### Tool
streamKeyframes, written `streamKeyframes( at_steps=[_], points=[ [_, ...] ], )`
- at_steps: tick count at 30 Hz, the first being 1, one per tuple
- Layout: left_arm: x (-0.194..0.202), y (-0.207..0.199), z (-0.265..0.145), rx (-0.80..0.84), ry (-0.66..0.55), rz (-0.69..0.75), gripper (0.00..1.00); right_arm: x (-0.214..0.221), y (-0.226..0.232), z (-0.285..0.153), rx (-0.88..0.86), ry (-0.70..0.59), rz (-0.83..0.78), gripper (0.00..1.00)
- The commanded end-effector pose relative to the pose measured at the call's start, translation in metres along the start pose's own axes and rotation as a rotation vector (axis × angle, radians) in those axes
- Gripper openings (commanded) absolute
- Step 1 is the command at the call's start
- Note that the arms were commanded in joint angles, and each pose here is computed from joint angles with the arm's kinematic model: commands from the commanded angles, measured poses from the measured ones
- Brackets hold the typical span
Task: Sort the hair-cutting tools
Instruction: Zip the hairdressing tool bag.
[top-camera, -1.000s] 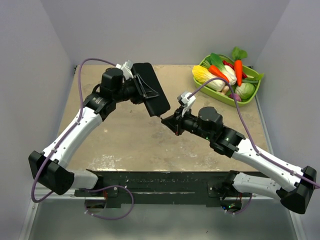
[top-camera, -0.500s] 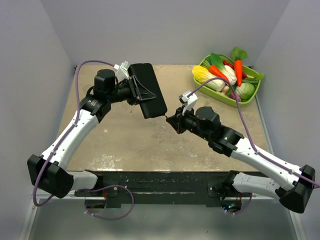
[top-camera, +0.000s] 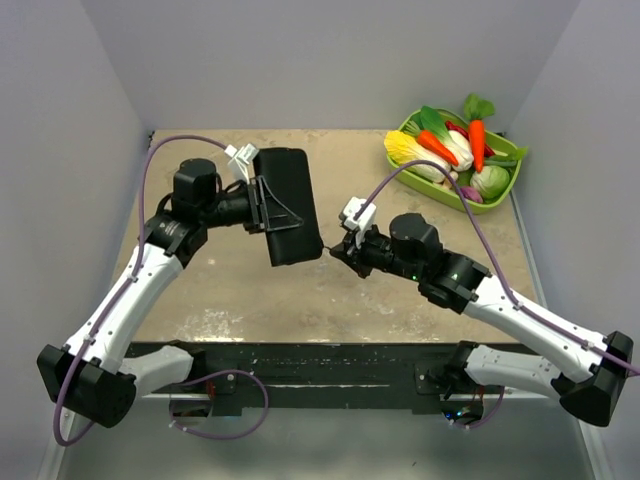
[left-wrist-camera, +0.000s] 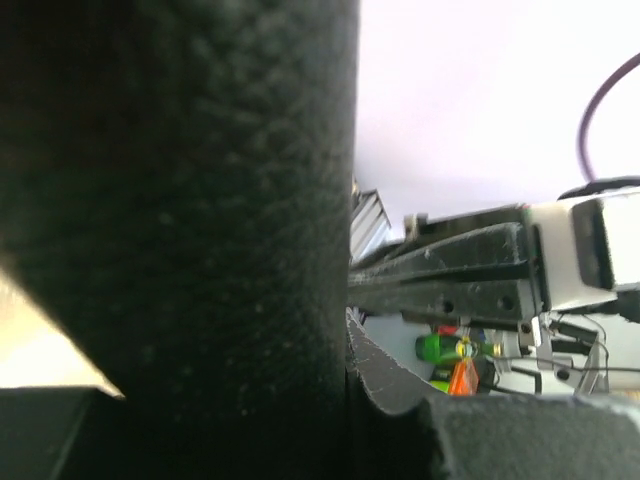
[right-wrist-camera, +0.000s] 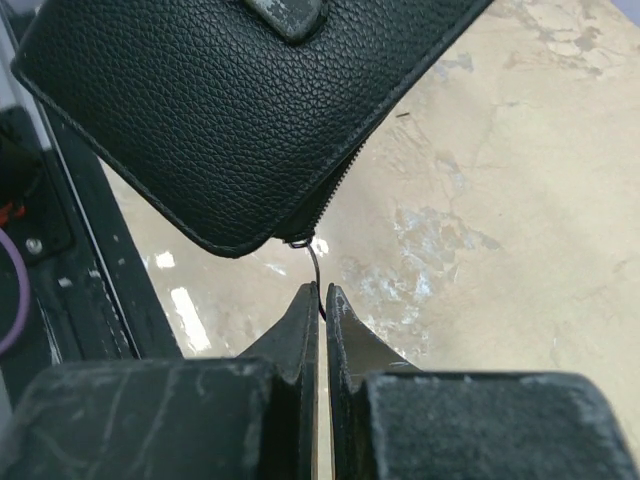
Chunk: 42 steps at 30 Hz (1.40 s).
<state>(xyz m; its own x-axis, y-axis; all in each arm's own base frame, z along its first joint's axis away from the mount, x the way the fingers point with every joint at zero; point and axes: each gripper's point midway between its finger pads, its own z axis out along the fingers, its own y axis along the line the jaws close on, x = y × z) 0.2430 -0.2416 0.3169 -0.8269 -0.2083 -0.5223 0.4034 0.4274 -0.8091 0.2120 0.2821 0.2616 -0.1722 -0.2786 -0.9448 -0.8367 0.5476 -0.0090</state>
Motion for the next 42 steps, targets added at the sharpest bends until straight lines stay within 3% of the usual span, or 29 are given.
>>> streamKeyframes(
  at_steps=[1, 8, 12, 18, 23, 31, 42],
  points=[
    [0.039, -0.014, -0.026, 0.087, 0.119, 0.022, 0.0, 0.04, -0.044, -0.005, 0.148, 0.184, -0.2, 0.0],
    [0.083, 0.011, -0.032, 0.065, 0.233, -0.042, 0.0, 0.016, -0.052, 0.019, 0.086, 0.186, -0.471, 0.0],
    [0.104, 0.019, -0.036, 0.08, 0.283, -0.048, 0.0, 0.007, -0.058, 0.047, 0.078, 0.185, -0.553, 0.0],
    [0.132, 0.031, -0.041, 0.113, 0.328, -0.052, 0.0, -0.027, -0.05, 0.077, 0.011, 0.071, -0.666, 0.0],
    [0.148, 0.034, -0.044, 0.168, 0.349, -0.05, 0.0, -0.027, -0.058, 0.098, 0.005, 0.1, -0.767, 0.0],
    [0.172, 0.021, -0.054, 0.28, 0.402, 0.047, 0.0, -0.027, -0.053, 0.107, -0.1, 0.076, -0.873, 0.0],
    [0.207, 0.037, -0.047, 0.286, 0.517, 0.0, 0.0, -0.052, -0.044, 0.11, -0.186, 0.044, -1.013, 0.0]
  ],
)
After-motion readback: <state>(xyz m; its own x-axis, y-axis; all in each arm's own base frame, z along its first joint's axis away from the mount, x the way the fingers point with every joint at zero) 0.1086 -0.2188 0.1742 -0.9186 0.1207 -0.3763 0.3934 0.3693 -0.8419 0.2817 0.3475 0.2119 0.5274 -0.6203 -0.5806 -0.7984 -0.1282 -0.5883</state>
